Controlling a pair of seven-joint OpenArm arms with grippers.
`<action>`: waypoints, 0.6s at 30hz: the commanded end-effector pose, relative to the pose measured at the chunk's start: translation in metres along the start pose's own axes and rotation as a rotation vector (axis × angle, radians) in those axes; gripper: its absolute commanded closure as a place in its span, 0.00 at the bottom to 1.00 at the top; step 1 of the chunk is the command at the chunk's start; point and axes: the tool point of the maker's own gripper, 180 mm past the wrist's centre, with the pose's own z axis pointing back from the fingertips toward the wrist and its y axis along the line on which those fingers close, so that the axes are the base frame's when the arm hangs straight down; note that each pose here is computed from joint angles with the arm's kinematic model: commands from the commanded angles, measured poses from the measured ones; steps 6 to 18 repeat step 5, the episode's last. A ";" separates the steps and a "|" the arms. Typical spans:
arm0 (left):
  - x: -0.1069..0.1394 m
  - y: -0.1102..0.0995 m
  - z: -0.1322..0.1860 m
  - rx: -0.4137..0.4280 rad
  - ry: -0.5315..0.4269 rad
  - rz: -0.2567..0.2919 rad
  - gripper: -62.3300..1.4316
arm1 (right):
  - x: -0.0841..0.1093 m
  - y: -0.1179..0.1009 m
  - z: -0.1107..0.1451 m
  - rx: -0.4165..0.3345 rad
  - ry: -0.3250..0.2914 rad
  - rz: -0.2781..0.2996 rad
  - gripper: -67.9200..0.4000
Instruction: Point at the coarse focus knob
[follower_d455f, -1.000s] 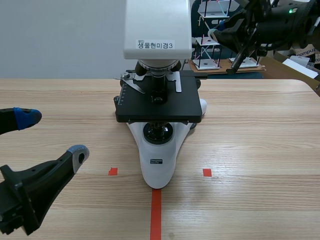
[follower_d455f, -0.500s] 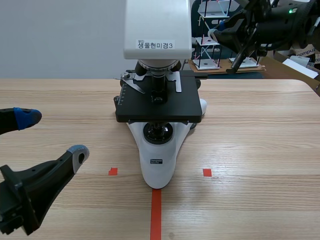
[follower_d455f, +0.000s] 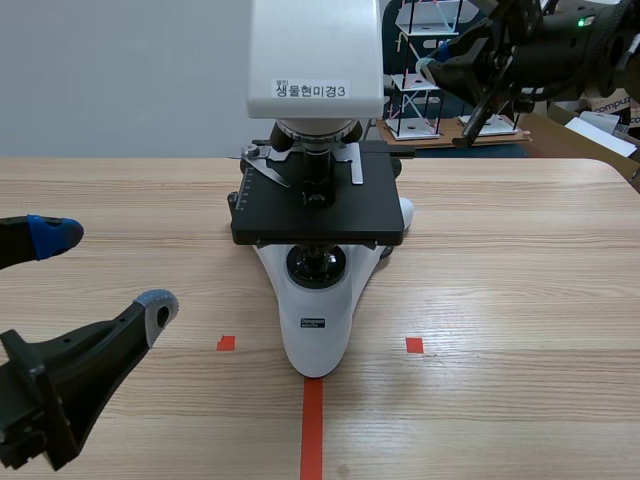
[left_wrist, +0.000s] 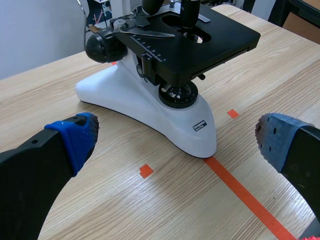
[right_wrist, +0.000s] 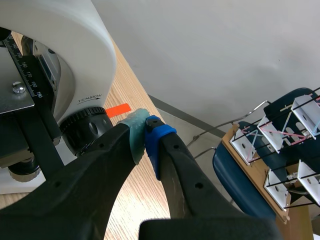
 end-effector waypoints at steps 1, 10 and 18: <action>0.008 0.000 0.000 0.004 -0.030 0.003 0.00 | 0.010 -0.014 0.003 -0.032 -0.023 0.014 0.97; 0.008 0.000 0.000 0.004 -0.030 0.003 0.00 | 0.010 -0.014 0.003 -0.032 -0.023 0.014 0.97; 0.008 0.000 0.000 0.004 -0.030 0.003 0.00 | 0.010 -0.014 0.003 -0.032 -0.023 0.014 0.97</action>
